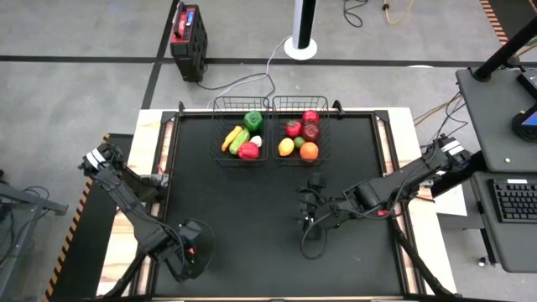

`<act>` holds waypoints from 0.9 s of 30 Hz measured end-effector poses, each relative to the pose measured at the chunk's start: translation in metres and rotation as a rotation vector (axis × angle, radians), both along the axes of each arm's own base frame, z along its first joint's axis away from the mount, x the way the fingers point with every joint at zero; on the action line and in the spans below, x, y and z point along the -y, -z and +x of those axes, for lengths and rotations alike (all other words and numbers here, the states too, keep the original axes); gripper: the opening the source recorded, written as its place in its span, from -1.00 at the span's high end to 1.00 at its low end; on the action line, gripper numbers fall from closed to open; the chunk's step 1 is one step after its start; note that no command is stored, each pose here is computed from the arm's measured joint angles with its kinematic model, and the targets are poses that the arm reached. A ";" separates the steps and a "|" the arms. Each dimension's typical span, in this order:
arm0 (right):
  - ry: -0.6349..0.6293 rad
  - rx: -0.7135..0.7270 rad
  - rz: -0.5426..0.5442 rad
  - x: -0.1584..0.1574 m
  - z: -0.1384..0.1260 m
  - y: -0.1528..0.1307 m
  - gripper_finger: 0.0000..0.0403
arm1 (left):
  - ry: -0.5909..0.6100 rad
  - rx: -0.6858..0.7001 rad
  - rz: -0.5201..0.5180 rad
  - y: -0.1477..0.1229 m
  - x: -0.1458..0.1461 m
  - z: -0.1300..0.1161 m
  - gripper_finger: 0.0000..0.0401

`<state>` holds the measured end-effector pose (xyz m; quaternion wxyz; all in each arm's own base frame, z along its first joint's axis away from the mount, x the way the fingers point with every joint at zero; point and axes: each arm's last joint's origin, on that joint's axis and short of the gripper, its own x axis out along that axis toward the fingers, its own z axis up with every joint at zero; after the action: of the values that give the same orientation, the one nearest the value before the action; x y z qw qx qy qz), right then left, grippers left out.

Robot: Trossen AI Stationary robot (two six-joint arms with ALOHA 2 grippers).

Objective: Sort produce into baskets
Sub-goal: Put the pumpkin into the left wire basket

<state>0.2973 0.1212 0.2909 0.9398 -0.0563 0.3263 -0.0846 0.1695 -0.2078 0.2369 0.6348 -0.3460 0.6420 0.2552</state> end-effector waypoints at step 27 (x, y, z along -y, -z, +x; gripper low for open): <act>0.001 0.014 0.007 0.000 0.001 0.003 -0.81 | 0.053 0.069 -0.012 -0.001 0.006 0.000 -0.63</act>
<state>0.2980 0.1214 0.2876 0.9422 -0.0523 0.3201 -0.0843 0.1699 -0.2137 0.2376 0.6610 -0.3411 0.6303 0.2225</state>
